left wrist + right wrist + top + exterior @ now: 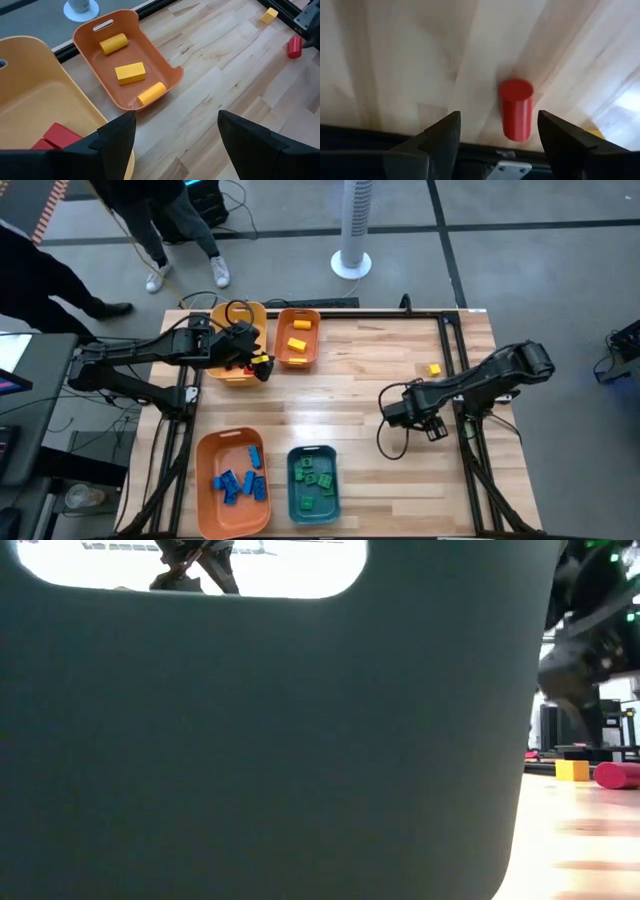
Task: Sort blocks
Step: Put the red wooden block into the yellow bin
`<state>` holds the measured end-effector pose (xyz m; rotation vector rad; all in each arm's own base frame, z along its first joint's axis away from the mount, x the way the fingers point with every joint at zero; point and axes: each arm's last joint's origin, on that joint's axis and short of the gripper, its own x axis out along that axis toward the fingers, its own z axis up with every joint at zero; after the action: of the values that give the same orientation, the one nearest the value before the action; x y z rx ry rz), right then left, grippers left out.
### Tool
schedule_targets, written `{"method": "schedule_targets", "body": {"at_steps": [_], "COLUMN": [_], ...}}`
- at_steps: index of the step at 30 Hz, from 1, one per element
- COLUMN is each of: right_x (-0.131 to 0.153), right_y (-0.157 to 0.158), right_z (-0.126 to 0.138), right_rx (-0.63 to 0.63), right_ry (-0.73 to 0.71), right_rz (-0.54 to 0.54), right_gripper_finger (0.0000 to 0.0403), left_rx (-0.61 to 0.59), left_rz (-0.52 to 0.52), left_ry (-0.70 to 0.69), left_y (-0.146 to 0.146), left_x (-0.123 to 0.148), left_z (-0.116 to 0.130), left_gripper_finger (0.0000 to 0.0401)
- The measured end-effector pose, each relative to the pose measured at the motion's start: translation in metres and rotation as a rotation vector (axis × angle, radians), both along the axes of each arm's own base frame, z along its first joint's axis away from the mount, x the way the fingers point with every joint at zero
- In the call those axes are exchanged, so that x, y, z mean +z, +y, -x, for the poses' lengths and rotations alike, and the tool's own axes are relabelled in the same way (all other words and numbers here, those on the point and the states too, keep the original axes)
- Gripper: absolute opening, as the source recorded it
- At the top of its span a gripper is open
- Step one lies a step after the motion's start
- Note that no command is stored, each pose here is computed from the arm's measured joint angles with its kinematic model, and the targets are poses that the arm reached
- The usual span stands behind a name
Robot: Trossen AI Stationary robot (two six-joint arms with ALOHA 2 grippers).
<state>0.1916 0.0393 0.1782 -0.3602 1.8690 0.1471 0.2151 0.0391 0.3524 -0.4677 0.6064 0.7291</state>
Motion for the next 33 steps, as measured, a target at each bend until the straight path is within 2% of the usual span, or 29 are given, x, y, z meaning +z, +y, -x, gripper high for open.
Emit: {"method": "schedule_targets", "body": {"at_steps": [4,8,11,16,21,26,29,33], "right_x": [-0.019,-0.03,-0.04,-0.055,-0.066,-0.067,-0.058,-0.036], "right_y": [-0.003,-0.009,-0.015,-0.022,-0.025,-0.025,-0.024,-0.025], "right_z": [0.002,-0.003,-0.006,-0.008,-0.01,-0.014,-0.02,-0.034], "right_rx": [0.015,0.004,-0.015,-0.052,-0.07,-0.099,-0.104,-0.102], "right_ry": [0.081,0.112,0.136,0.219,0.28,0.238,0.16,-0.058], "right_rz": [0.016,0.113,0.067,0.036,0.021,-0.005,-0.024,-0.057], "right_gripper_finger": [0.0271,0.0269,0.0259,0.022,0.0159,0.0105,0.0101,0.0116], "left_rx": [0.0,0.0,-0.005,-0.007,-0.002,0.0,0.0,-0.004], "left_rz": [0.0,0.0,-0.005,-0.006,0.001,0.01,0.011,0.007], "left_ry": [0.001,0.002,0.006,0.01,0.019,0.02,0.021,0.024], "left_y": [0.0,0.0,0.0,0.0,0.0,0.0,0.0,0.0], "left_x": [0.0,0.0,0.0,0.0,-0.001,-0.002,-0.002,-0.002], "left_z": [0.0,0.0,0.0,0.0,0.001,0.002,0.002,0.002], "left_gripper_finger": [0.0274,0.0274,0.0274,0.0274,0.0274,0.0274,0.0274,0.0274]}}
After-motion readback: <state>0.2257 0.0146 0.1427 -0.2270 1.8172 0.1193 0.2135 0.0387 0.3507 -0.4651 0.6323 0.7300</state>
